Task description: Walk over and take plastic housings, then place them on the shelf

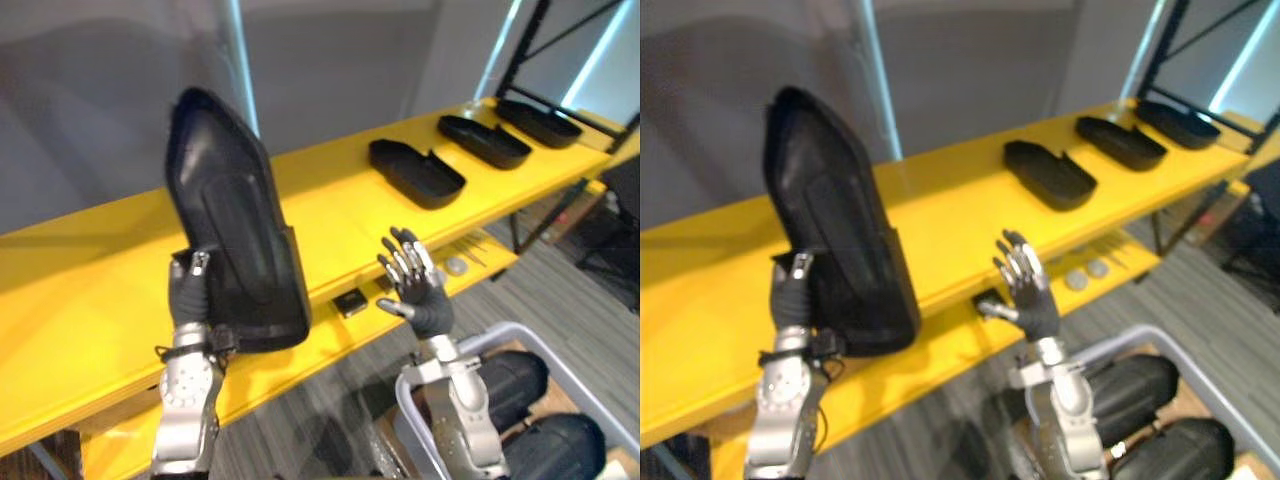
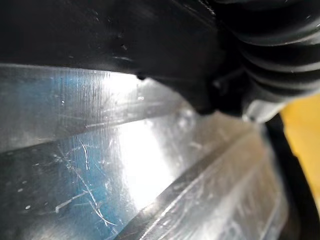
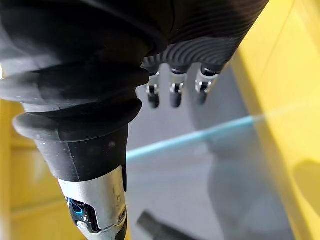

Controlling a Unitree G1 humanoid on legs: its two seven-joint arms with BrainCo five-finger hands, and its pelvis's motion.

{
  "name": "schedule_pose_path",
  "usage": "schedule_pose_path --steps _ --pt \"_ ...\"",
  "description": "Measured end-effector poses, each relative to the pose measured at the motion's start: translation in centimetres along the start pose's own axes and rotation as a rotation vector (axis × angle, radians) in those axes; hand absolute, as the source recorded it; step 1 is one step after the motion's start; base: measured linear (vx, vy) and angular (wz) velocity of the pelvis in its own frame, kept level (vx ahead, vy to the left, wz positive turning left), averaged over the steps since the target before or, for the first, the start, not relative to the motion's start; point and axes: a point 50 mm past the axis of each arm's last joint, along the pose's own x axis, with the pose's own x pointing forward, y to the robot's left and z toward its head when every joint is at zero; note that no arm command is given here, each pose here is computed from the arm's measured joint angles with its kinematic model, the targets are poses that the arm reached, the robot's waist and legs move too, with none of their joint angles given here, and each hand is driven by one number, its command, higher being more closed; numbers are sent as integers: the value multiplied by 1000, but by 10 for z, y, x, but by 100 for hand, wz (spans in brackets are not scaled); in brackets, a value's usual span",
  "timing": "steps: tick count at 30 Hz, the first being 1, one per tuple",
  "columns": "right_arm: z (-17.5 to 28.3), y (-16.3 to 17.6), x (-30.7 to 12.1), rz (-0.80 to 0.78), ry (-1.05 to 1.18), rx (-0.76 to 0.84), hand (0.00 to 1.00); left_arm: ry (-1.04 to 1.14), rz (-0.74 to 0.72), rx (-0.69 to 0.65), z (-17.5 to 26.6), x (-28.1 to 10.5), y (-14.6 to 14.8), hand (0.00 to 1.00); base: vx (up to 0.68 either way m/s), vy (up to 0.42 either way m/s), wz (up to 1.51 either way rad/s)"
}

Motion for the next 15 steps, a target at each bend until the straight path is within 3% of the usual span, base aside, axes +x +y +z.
schedule_pose_path --steps 4,10,15 --pt "-3 0 -2 3 33 -12 0 135 49 56 -20 28 2 100 -18 -27 -46" --pt "-10 -3 -19 12 152 -43 0 210 295 134 -12 76 46 100 -32 -20 -42" --pt "-17 -6 -38 11 242 -44 0 254 483 53 8 101 79 100 -43 -15 -31"
